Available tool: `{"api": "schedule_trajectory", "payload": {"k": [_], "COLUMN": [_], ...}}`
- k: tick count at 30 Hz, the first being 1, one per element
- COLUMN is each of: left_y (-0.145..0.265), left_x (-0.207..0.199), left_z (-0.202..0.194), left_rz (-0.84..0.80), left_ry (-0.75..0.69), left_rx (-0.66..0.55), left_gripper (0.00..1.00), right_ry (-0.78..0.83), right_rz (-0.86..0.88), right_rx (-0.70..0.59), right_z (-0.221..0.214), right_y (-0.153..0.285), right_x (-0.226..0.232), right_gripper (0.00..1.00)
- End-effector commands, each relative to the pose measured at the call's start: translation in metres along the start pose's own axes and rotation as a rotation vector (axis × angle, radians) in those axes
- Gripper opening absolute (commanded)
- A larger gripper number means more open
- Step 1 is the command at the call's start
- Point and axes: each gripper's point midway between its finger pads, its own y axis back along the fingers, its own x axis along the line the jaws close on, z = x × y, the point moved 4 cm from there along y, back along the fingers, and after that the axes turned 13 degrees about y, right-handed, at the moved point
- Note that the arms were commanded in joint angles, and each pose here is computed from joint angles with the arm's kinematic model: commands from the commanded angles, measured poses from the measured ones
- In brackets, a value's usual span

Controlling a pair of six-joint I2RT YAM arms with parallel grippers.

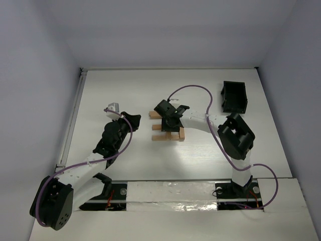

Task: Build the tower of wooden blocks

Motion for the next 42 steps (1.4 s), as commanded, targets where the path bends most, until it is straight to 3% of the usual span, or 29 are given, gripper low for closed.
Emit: {"api": "schedule_trajectory", "payload": {"k": [1,8,14,16,17,18,19,22,23,25,26,27,28,33,42], "left_y": [-0.002,-0.002,-0.001,0.000,0.000,0.000,0.000,0.001,0.001,0.001,0.001,0.001,0.001,0.000,-0.002], "left_x": [-0.019,-0.017,-0.018,-0.018,-0.018,-0.018,-0.017,-0.018,-0.018,-0.018,-0.018,-0.017,-0.017,-0.016,-0.013], "left_z": [0.016,0.016,0.020,0.020,0.021,0.021,0.021,0.022,0.022,0.022,0.022,0.022,0.022,0.023,0.022], "left_rz": [-0.060,-0.052,-0.047,-0.048,-0.047,-0.045,-0.043,-0.045,-0.044,-0.045,-0.041,-0.038,-0.036,-0.027,-0.013], "left_ry": [0.000,-0.004,-0.005,-0.006,-0.006,-0.008,-0.008,-0.008,-0.008,-0.008,-0.009,-0.009,-0.010,-0.011,-0.019], "left_rx": [-0.054,-0.056,-0.070,-0.074,-0.075,-0.076,-0.075,-0.078,-0.079,-0.078,-0.080,-0.082,-0.081,-0.090,-0.088], "left_gripper": [0.12,0.12,0.12,0.12,0.12,0.12,0.12,0.12,0.12,0.12,0.12,0.12,0.12,0.12,0.12], "right_ry": [-0.035,-0.040,-0.034,-0.024,-0.019,-0.016,-0.014,-0.001,-0.008,-0.004,-0.007,0.004,0.004,0.034,0.052], "right_rz": [0.063,0.072,0.106,0.129,0.131,0.131,0.132,0.123,0.128,0.118,0.107,0.103,0.097,0.079,0.030], "right_rx": [-0.097,-0.148,-0.193,-0.203,-0.202,-0.202,-0.199,-0.185,-0.198,-0.198,-0.191,-0.188,-0.182,-0.151,-0.132], "right_z": [0.026,0.040,0.055,0.062,0.064,0.066,0.070,0.071,0.078,0.081,0.085,0.086,0.088,0.093,0.096], "right_y": [0.033,0.052,0.060,0.059,0.057,0.054,0.050,0.035,0.035,0.028,0.020,0.016,0.012,-0.012,-0.036], "right_x": [0.009,0.005,0.013,0.020,0.023,0.025,0.030,0.038,0.041,0.045,0.045,0.046,0.044,0.046,0.038], "right_gripper": [0.49,0.59,0.59,0.51,0.44,0.31,0.27,0.26,0.27,0.48,0.59,0.83,0.90,0.98,0.99]}}
